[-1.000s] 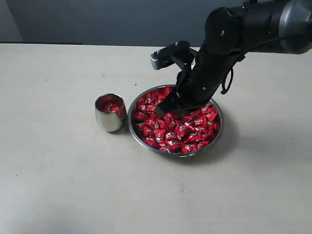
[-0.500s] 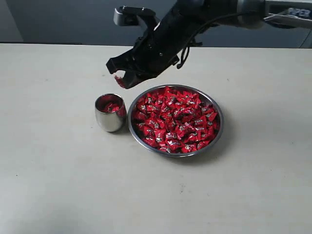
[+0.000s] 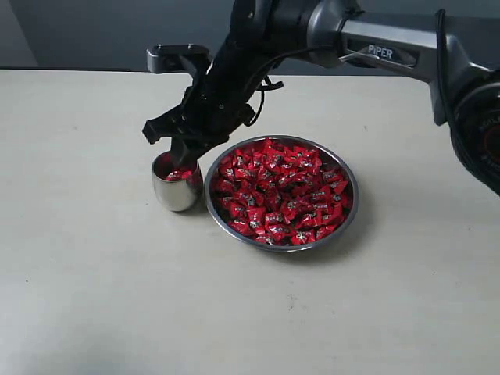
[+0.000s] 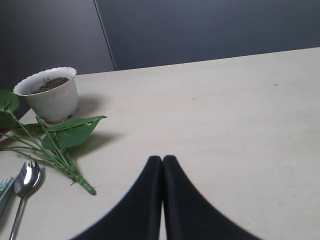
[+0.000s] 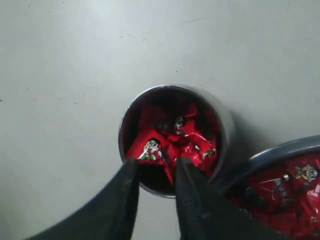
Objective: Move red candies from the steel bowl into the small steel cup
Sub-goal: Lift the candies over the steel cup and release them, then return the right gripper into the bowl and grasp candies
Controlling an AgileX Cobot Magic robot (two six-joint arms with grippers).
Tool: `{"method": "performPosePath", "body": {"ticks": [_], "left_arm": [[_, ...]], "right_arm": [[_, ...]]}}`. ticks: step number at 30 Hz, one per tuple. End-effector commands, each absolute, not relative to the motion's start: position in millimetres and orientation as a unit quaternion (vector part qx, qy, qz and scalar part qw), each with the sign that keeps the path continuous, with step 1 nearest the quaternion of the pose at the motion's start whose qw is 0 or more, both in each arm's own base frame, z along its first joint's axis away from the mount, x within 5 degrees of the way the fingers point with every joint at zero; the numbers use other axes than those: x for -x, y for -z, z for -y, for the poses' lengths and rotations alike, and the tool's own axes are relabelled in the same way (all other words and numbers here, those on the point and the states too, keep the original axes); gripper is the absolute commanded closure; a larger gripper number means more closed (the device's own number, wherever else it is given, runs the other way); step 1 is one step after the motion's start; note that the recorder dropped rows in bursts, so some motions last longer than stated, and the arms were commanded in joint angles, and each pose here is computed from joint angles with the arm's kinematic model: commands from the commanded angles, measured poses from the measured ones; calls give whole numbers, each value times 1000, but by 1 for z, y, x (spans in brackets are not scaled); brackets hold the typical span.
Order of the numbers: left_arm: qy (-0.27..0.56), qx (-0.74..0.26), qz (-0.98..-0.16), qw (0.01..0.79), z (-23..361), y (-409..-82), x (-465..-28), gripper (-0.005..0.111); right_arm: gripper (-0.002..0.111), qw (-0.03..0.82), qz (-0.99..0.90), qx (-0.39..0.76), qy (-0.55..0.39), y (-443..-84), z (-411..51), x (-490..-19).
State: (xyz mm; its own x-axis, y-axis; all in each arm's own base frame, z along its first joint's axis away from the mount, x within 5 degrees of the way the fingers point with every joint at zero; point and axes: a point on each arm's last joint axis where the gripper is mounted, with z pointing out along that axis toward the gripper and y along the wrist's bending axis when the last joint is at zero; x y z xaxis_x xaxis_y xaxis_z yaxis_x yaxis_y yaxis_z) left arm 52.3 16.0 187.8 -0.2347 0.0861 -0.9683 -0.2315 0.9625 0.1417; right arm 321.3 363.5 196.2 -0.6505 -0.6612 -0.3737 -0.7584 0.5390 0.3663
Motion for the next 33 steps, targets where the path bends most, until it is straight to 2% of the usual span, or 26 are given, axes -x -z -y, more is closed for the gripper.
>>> {"method": "performPosePath", "body": {"ticks": [1, 9, 13, 20, 27, 33], "left_arm": [[-128, 47, -773, 620, -16, -187, -52, 106], [-128, 47, -773, 620, -16, -187, -52, 106], [-128, 47, -773, 620, -16, -187, -52, 106], [-128, 47, -773, 620, -16, -187, -52, 106], [-128, 47, -773, 620, -16, -187, -52, 106], [-128, 47, -773, 620, -16, -187, -52, 106]], "right_arm": [[65, 101, -875, 402, -249, -206, -360, -322], [66, 115, -892, 420, -120, -232, -329, -327], [66, 102, -910, 386, -114, -237, -309, -338], [66, 63, -934, 335, -108, -219, -268, -350], [66, 73, -937, 324, -111, -201, -237, -332], [66, 71, -934, 327, -123, -175, -230, -316]]}}
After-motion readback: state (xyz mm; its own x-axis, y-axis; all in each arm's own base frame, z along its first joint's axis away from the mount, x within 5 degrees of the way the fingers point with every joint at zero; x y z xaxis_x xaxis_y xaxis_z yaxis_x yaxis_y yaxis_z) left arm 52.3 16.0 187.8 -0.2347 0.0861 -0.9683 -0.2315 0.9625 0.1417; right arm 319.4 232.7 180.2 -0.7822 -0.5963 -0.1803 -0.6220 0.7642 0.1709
